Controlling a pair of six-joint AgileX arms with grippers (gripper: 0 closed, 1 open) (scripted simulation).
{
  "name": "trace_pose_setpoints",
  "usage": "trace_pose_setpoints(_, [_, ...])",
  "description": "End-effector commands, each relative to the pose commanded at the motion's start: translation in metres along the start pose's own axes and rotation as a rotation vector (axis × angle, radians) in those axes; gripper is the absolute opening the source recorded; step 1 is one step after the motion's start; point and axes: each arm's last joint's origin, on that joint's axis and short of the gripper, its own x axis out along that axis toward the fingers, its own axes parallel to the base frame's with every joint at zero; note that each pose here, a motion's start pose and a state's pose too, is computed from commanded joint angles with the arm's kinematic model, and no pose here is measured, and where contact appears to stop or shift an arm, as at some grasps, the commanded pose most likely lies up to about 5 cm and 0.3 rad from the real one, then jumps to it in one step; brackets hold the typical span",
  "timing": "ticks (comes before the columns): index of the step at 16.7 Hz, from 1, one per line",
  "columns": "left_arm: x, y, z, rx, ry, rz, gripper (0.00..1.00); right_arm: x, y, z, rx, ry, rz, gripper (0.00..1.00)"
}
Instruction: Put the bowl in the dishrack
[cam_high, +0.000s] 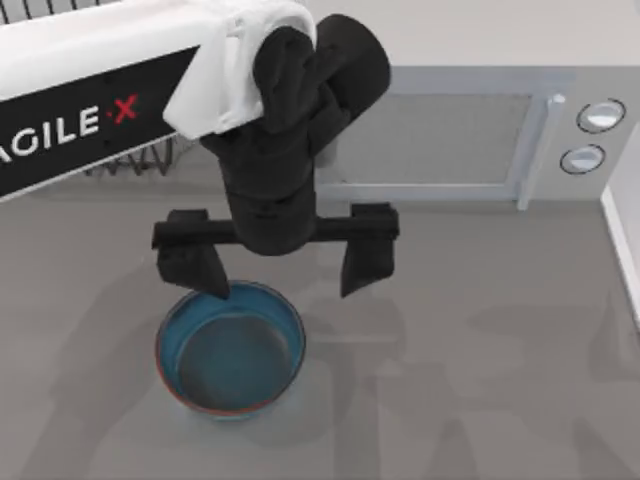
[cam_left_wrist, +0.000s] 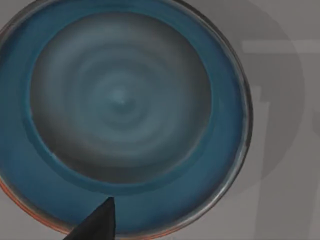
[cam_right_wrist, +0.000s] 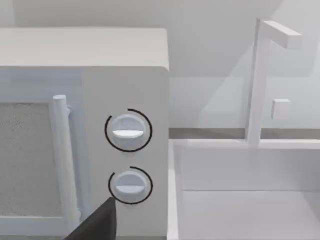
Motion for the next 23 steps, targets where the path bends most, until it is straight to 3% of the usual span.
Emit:
trace_pose_setpoints(3, [0.008, -0.017, 0.003, 0.001, 0.035, 0.030, 1.00, 0.000, 0.000, 0.000, 0.000, 0.000, 0.000, 1.00])
trace_pose_setpoints(10, [0.014, -0.017, 0.003, 0.000, 0.038, 0.033, 1.00, 0.000, 0.000, 0.000, 0.000, 0.000, 0.000, 1.00])
trace_pose_setpoints(18, [0.100, -0.017, 0.001, 0.001, 0.032, 0.027, 1.00, 0.000, 0.000, 0.000, 0.000, 0.000, 0.000, 1.00])
trace_pose_setpoints(23, [0.108, -0.015, -0.001, 0.001, 0.037, 0.032, 1.00, 0.000, 0.000, 0.000, 0.000, 0.000, 0.000, 1.00])
